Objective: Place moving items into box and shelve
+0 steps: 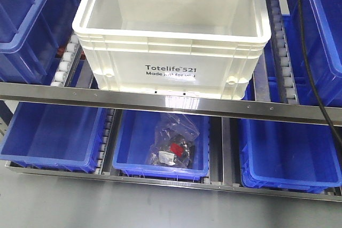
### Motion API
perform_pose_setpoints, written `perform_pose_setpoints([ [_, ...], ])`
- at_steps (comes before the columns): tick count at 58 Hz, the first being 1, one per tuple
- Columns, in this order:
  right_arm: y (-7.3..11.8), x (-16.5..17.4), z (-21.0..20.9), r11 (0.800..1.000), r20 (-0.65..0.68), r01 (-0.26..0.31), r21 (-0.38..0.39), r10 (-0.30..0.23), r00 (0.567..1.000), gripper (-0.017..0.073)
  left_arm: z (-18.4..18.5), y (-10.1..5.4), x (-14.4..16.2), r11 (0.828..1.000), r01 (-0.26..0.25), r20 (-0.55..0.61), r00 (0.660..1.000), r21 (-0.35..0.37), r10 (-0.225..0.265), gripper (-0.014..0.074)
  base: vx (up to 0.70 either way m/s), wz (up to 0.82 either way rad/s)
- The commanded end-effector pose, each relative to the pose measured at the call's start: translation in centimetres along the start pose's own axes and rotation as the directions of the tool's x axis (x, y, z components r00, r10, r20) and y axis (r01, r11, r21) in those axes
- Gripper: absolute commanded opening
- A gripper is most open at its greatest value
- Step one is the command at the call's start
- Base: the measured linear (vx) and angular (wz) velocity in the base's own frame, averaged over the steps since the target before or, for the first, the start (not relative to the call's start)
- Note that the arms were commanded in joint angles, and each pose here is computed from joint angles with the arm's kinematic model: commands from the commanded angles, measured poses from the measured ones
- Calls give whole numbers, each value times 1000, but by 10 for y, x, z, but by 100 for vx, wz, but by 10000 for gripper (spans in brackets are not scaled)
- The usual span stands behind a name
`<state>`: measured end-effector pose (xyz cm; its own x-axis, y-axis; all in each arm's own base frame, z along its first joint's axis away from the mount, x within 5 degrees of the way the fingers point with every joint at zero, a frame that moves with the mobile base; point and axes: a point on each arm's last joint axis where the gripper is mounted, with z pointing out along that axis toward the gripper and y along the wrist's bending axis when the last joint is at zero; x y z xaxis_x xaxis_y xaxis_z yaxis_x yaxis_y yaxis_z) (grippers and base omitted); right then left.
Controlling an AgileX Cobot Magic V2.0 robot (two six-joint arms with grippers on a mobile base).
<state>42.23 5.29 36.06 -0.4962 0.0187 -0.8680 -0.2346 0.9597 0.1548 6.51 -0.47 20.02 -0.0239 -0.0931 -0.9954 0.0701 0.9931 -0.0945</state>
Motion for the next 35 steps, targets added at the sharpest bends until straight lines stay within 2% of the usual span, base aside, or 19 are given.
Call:
perform_pose_setpoints([
  [1,7,-31,-31,1000,157,17,10,-19,987,-8,-2,1,-4,1000,-2,20,1000,-17,3,-7,0,0],
  [12,7,-31,-31,1000,157,17,10,-19,987,-8,-10,3,8,998,-48,-63,997,-41,45,-7,0,0],
  [18,7,-31,-31,1000,157,17,10,-19,987,-8,-11,4,12,998,-42,-110,993,-53,36,-7,0,0],
  [20,7,-31,-31,1000,157,17,10,-19,987,-8,-11,4,12,998,-42,-112,993,-54,36,-7,0,0],
  [21,7,-31,-31,1000,157,17,10,-19,987,-8,-10,5,7,996,-35,-58,998,-86,31,-7,0,0],
  [35,7,-31,-31,1000,157,17,10,-19,987,-8,-10,4,5,998,-32,-27,999,-56,31,-7,0,0],
])
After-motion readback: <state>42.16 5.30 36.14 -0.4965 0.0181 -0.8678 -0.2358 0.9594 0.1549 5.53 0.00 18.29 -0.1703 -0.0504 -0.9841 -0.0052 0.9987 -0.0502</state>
